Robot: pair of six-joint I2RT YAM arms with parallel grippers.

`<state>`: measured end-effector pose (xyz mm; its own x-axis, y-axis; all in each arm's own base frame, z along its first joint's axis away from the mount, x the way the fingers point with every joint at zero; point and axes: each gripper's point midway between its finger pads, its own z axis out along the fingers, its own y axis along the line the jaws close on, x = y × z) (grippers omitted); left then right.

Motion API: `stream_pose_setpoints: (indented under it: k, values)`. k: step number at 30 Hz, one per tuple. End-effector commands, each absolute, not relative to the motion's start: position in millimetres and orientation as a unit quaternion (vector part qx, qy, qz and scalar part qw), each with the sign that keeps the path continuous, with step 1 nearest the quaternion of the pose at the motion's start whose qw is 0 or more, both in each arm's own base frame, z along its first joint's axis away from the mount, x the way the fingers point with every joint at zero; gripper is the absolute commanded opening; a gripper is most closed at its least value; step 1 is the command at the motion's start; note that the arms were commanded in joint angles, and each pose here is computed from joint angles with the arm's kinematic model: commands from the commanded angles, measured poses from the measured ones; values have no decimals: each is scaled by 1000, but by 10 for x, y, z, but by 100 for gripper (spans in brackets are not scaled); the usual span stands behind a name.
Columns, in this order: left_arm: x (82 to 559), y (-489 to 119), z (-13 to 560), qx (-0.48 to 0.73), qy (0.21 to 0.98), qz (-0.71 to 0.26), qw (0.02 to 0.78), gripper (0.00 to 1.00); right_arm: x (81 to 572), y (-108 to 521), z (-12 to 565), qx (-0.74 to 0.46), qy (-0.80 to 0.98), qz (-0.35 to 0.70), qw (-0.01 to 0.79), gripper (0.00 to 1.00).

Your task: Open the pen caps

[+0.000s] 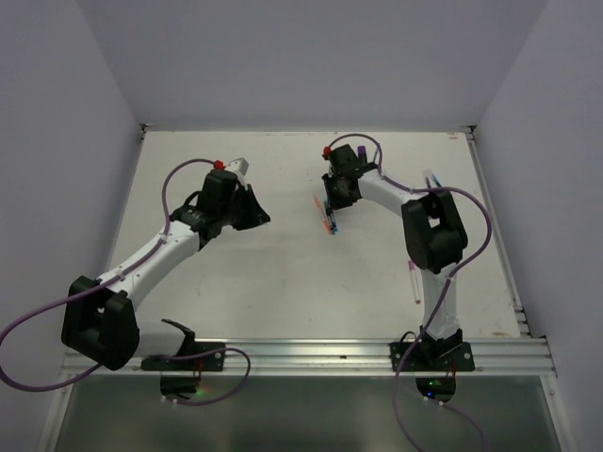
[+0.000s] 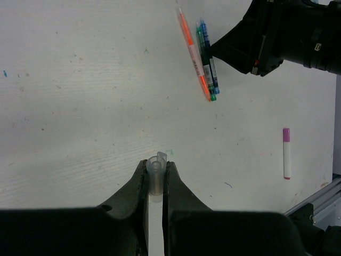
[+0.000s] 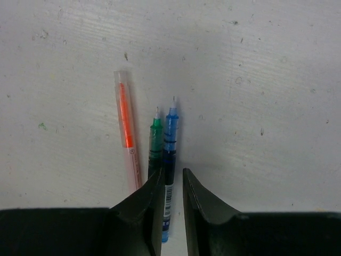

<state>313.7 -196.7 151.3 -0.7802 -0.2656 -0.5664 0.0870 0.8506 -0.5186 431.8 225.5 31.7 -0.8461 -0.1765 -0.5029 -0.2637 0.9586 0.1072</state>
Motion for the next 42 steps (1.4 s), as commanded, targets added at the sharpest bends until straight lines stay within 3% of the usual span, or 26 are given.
stream_pose_setpoints:
  k: [1, 10, 20, 26, 35, 42]
  values:
    - [3108, -1926, 1560, -39, 902, -270, 334, 0, 4448, 2332, 404, -108, 951, 106, 268, 24]
    - [3135, -1893, 1471, -46, 908, -257, 328, 0, 4441, 2332, 520, -106, 947, 116, 281, 24]
    - [3391, -1344, 884, -128, 947, -114, 271, 0, 4172, 2321, 1623, -71, 916, 170, 356, 25]
    - [3694, -987, 727, -129, 955, -33, 265, 0, 3913, 2004, 1975, -64, 918, 115, 373, 42]
    - [3833, -778, 544, -125, 960, 27, 250, 0, 3558, 1703, 1982, -60, 925, 83, 367, 61]
    - [3839, -695, 379, -127, 963, 47, 234, 0, 3426, 1642, 1968, -62, 923, 85, 370, 64]
